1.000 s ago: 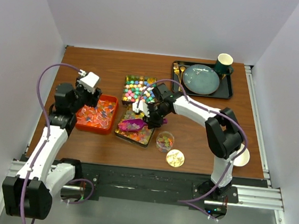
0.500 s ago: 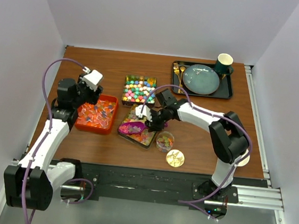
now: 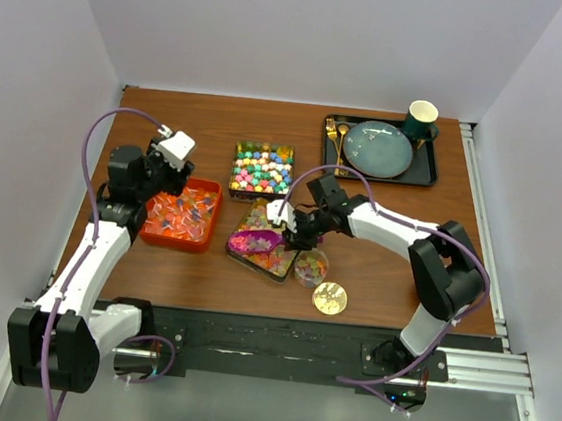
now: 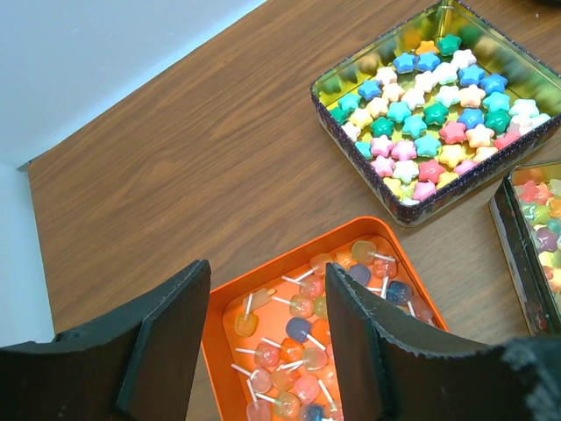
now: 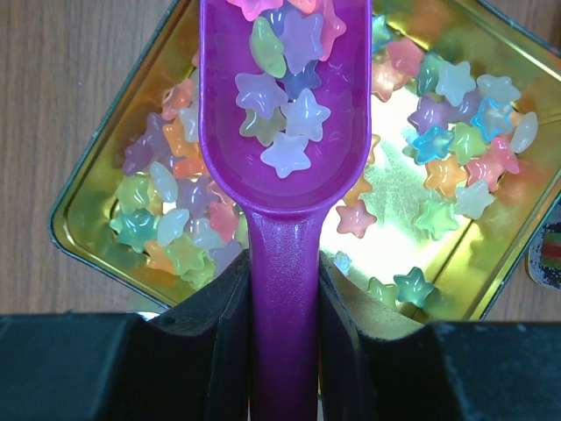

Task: Pack the candies
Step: Scoop the fake candies from the storage box.

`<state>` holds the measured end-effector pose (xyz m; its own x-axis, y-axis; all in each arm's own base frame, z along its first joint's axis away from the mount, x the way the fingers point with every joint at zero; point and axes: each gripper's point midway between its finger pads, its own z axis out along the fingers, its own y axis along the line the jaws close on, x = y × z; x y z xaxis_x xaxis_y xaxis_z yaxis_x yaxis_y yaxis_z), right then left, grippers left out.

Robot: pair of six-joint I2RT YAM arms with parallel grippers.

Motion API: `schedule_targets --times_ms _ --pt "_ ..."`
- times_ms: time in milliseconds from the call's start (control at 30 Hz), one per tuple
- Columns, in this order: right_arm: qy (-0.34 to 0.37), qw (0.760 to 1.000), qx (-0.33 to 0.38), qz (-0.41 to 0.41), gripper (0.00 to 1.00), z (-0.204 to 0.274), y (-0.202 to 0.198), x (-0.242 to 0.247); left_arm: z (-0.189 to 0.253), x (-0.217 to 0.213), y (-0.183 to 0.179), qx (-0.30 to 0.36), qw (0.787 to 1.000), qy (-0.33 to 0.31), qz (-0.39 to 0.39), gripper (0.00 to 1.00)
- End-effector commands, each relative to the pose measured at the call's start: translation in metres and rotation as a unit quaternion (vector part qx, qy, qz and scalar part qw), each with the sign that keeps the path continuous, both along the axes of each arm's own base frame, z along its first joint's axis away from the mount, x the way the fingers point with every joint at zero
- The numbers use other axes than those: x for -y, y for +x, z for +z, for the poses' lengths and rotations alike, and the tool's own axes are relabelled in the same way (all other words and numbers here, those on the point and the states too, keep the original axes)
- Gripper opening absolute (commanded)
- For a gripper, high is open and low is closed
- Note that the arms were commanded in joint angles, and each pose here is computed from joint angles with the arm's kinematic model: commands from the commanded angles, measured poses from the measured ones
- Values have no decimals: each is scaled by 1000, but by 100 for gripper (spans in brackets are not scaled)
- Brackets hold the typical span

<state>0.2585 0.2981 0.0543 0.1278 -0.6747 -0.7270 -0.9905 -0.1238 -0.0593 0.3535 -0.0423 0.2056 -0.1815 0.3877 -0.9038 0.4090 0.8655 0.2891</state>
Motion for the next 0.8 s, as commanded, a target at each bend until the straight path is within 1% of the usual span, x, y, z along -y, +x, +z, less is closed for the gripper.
schedule_targets --times_ms 0,67,133,167,200,233,267,300,333,367,400,467,500,567,600,633,667,700,733,767 --pt "58 998 13 7 0 30 3 -12 29 -4 4 36 999 14 -1 60" --pt "71 997 1 -4 0 36 3 -14 29 -5 4 34 999 17 1 60" --pt "91 996 5 -17 0 48 10 -18 30 -5 5 35 999 19 2 60" --pt "101 994 -7 -32 0 53 11 -20 29 -6 4 33 999 20 2 60" --pt "125 991 6 -44 0 65 21 -26 30 -6 4 32 999 20 2 60" --pt "142 987 -20 -76 0 75 25 -28 34 -6 5 34 999 21 2 60" --pt "159 983 -25 -90 0 85 29 -31 34 -7 5 32 999 22 4 60" --pt "185 977 -9 -102 0 100 41 -35 35 -7 6 33 999 22 5 60" --pt "197 974 -8 -112 0 108 44 -37 36 -8 6 32 999 24 6 60" --pt "209 968 -8 -140 0 117 49 -35 35 -10 7 32 999 25 12 60" --pt "230 962 10 -146 0 130 55 -38 36 -11 7 34 999 25 14 60" --pt "238 958 6 -163 0 137 59 -39 34 -11 7 30 999 24 14 61" --pt "230 958 2 -172 0 135 59 -36 35 -10 7 30 999 23 14 61" --pt "220 962 10 -163 0 135 55 -32 34 -6 6 31 999 19 3 62" --pt "199 967 4 -160 0 132 46 -23 34 -5 6 33 999 16 0 62" --pt "195 969 29 -147 0 135 46 -17 33 -4 7 40 999 10 1 63" --pt "179 973 28 -143 0 129 40 -9 31 -2 6 41 999 6 -1 64" --pt "157 976 24 -147 0 126 33 6 25 -1 4 36 999 1 -2 65" --pt "144 978 35 -146 0 125 33 14 27 0 6 52 999 -9 -3 65" --pt "135 978 30 -154 0 124 33 22 24 3 4 50 999 -16 -9 65"
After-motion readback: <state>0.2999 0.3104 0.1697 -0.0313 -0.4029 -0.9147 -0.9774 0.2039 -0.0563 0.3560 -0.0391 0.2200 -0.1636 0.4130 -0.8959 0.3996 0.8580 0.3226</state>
